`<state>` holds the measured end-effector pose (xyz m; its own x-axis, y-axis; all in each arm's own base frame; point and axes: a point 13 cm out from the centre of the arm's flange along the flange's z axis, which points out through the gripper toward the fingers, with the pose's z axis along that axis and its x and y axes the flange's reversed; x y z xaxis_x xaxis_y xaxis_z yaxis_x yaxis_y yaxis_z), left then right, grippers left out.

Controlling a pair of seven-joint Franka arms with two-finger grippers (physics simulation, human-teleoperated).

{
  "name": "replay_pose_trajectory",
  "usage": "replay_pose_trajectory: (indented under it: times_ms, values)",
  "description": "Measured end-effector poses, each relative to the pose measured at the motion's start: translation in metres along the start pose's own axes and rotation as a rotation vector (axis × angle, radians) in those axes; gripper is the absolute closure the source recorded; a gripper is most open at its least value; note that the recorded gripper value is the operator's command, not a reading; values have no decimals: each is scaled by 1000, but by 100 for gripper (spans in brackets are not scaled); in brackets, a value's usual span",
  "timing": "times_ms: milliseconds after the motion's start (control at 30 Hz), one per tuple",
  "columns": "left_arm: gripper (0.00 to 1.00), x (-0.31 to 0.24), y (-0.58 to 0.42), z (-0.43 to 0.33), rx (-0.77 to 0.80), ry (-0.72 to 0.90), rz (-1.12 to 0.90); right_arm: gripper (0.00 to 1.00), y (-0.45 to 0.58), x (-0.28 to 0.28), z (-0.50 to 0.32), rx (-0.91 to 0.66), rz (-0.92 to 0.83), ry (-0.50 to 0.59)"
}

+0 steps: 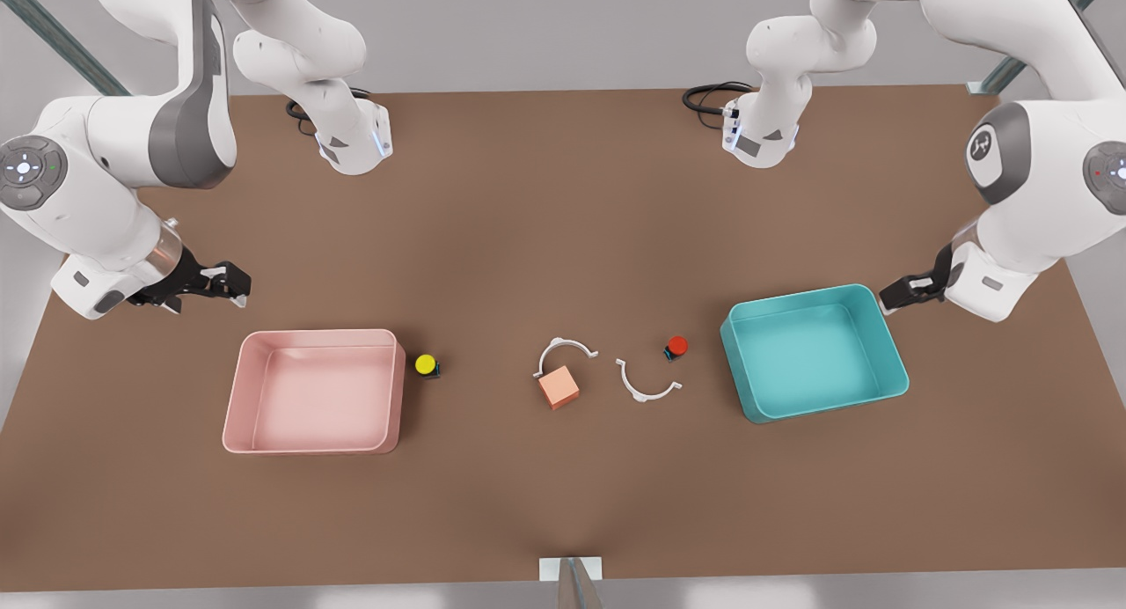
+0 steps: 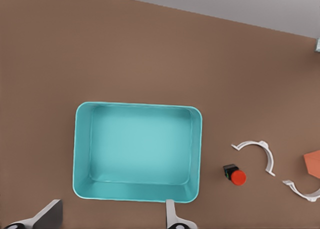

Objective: Place the red button in the blue storage box with the left arm, and place the yellow button in the pink storage box with the right arm

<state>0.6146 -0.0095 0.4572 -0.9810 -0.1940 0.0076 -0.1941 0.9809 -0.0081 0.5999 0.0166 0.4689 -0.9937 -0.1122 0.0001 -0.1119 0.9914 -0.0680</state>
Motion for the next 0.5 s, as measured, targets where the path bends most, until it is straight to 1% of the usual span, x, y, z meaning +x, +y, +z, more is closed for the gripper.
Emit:
replay_pose_trajectory:
  times_ms: [67,100,200,233,300,400,500]
  values:
    - [0,-1,-8,7,-3,8,38,0,0,0,0,0,-2,0]
    - [0,2,-30,18,-6,24,84,0,0,0,0,0,-3,0]
    - [0,22,-127,80,-23,82,273,0,3,0,0,-2,-9,-1]
    - [0,28,-145,103,-29,98,313,0,16,-1,0,-5,-31,0]
    - [0,43,-163,153,-40,122,368,0,74,-4,7,-14,-131,12]
    - [0,63,-185,217,-43,121,435,0,181,0,24,-35,-353,26]
    - [0,74,-221,255,-29,73,501,0,220,-8,66,-60,-547,56]
